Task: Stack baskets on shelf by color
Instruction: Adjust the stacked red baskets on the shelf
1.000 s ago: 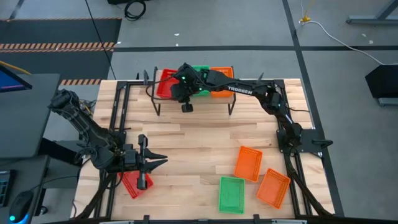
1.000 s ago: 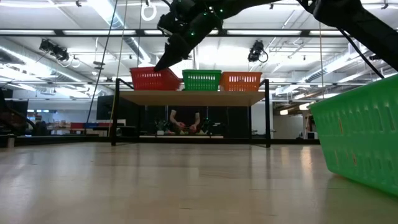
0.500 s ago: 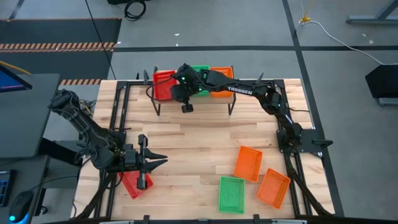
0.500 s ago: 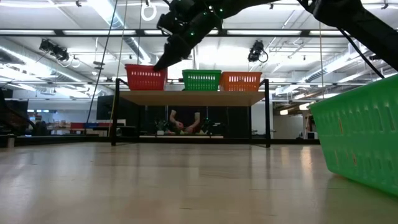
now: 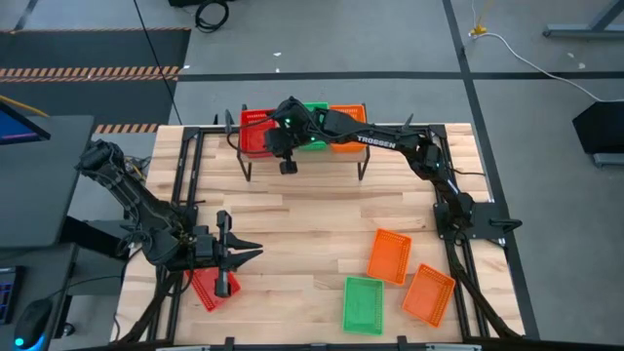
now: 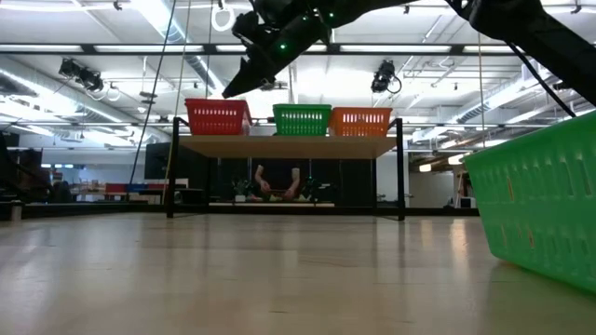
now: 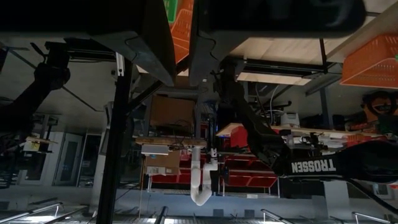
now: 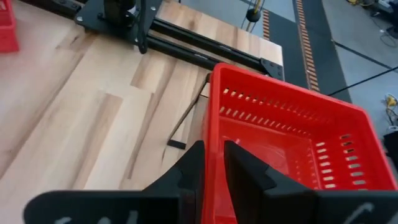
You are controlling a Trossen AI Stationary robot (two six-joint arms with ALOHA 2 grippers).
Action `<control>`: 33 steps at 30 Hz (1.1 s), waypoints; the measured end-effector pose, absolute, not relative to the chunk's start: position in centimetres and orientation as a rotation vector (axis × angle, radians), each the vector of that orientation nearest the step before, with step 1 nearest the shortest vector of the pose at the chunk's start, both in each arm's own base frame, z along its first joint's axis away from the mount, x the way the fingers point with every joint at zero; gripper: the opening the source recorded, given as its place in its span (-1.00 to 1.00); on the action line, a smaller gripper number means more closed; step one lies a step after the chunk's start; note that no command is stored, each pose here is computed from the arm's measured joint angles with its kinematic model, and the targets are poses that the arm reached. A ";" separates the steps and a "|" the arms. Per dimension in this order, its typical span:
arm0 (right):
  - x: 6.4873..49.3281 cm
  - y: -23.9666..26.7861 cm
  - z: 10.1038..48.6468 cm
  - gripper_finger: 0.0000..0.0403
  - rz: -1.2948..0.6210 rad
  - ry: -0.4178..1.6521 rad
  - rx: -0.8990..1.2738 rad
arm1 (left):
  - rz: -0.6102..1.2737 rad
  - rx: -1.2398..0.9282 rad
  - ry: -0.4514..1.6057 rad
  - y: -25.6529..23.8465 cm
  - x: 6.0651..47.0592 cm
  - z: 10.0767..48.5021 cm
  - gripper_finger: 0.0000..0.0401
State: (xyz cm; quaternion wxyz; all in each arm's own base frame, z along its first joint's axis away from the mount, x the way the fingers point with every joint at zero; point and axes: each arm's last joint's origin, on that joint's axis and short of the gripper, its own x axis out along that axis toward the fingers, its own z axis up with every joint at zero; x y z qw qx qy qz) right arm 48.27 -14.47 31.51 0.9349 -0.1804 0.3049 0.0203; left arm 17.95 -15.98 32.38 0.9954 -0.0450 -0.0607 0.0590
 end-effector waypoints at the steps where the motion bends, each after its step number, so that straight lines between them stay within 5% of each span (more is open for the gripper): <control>1: 48.3 -14.4 31.5 -0.67 0.049 0.622 -0.366 | 0.118 -0.090 -0.121 -16.0 17.9 32.4 -0.74; 23: 46.6 -13.9 34.3 -0.81 -0.057 0.647 -0.416 | 0.107 -0.091 -0.121 -16.2 17.8 32.4 -0.74; 33: 45.3 -16.0 32.4 -0.96 -0.188 0.853 -0.345 | 0.107 -0.092 -0.122 -16.2 17.8 32.4 -0.74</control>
